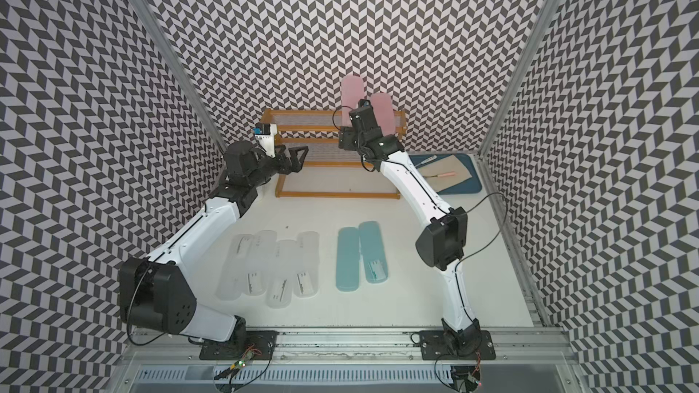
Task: Place the pencil cases on the shelf according to color
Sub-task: Place the pencil case on the shelf.
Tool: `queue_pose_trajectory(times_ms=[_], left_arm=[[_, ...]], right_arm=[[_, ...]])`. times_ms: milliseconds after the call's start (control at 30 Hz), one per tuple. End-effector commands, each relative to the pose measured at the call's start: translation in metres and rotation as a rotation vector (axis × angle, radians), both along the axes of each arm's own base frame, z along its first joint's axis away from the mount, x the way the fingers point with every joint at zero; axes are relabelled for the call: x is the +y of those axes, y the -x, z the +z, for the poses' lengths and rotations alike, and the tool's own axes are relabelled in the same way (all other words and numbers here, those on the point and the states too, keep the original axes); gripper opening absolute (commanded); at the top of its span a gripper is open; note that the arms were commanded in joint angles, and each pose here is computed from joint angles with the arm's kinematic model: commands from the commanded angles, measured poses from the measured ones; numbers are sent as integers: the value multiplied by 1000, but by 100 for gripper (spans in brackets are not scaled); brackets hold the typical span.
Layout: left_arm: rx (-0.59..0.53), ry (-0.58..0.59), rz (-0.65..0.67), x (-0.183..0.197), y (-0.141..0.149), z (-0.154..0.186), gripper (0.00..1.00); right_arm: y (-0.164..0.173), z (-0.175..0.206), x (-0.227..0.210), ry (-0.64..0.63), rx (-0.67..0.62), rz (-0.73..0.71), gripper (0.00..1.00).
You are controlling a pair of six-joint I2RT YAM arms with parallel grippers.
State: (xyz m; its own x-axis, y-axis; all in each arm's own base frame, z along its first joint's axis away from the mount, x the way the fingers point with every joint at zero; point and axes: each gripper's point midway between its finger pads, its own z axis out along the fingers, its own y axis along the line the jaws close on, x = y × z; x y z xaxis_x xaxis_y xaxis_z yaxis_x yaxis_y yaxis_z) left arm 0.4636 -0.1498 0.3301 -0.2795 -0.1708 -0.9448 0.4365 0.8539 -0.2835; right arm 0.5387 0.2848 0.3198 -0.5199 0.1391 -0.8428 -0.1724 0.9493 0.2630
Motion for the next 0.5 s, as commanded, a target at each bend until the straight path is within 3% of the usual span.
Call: queue_pose_trajectory(times_ms=[0,467], left_arm=[[-16,13,-29,-7,2,4,99],[-4,8,-30,-7,0,-1,99]], right_arm=[[-7,20,3,-59,-58,3,83],[2,43,12,-132,-88,75,86]])
